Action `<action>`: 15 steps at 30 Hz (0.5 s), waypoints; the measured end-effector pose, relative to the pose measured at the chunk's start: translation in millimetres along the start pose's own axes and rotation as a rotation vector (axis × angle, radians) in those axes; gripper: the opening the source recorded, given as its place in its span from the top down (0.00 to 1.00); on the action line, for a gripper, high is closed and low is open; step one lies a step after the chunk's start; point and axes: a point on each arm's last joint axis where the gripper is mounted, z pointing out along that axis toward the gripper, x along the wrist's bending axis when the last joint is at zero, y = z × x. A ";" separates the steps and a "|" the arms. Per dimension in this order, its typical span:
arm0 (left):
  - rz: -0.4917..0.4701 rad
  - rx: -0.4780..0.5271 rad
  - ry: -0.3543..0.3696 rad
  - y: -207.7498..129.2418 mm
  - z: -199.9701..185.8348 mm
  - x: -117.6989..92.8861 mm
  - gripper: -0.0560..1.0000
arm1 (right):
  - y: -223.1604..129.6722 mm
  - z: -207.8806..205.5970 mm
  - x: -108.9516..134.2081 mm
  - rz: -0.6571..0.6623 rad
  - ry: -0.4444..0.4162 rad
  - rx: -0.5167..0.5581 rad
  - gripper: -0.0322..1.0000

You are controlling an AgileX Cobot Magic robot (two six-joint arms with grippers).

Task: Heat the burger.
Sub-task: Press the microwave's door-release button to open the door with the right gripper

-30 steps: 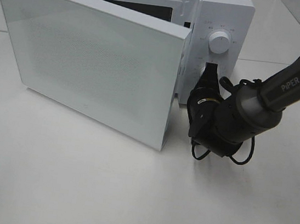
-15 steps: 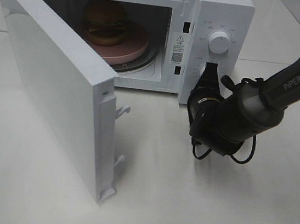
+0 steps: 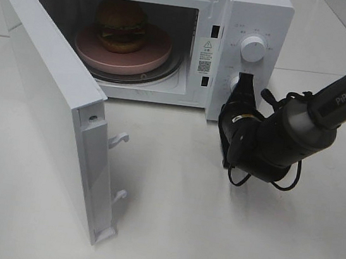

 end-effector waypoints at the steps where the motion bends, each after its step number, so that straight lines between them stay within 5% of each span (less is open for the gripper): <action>1: 0.000 0.000 0.000 0.0 0.0 0.0 0.01 | 0.0 0.0 0.0 0.000 0.000 0.000 0.97; 15: 0.000 0.000 0.000 0.0 0.0 0.0 0.01 | 5.1 -6.7 2.3 -0.036 0.003 0.056 0.97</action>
